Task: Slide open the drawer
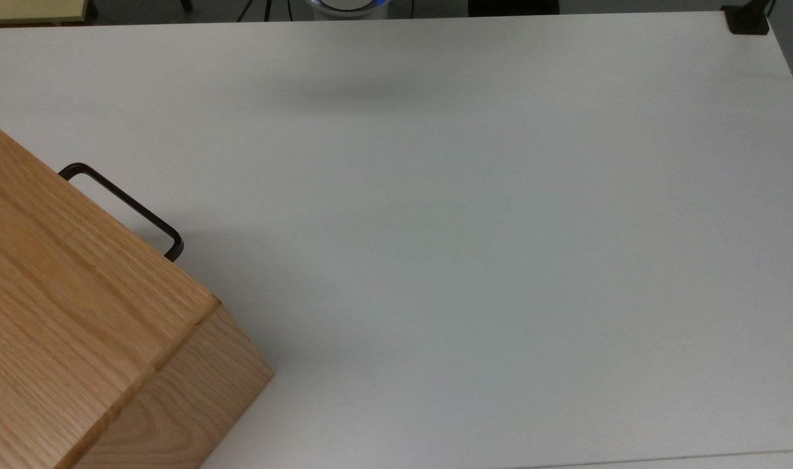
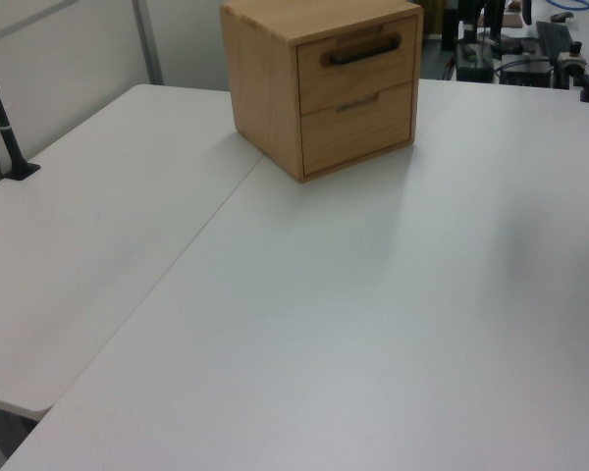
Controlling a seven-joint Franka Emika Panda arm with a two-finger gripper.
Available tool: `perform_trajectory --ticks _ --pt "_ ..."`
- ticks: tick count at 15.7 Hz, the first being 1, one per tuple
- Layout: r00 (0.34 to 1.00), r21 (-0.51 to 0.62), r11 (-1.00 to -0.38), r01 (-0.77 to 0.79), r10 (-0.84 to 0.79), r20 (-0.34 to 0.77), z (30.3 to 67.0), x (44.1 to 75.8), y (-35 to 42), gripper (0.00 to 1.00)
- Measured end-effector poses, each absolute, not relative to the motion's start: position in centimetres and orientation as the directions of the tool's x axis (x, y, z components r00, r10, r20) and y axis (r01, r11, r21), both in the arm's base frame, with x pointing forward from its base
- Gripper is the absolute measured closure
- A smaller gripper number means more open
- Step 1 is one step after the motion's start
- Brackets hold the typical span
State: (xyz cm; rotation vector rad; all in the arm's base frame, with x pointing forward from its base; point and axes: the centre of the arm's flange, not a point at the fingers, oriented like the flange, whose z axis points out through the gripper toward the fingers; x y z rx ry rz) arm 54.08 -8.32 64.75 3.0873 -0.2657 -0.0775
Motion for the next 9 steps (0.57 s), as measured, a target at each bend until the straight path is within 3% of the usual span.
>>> perform_trajectory --ticks 9 --pt "0.992 0.047 -0.993 -0.109 -0.111 -0.055 64.3 54.6 -5.2 0.0"
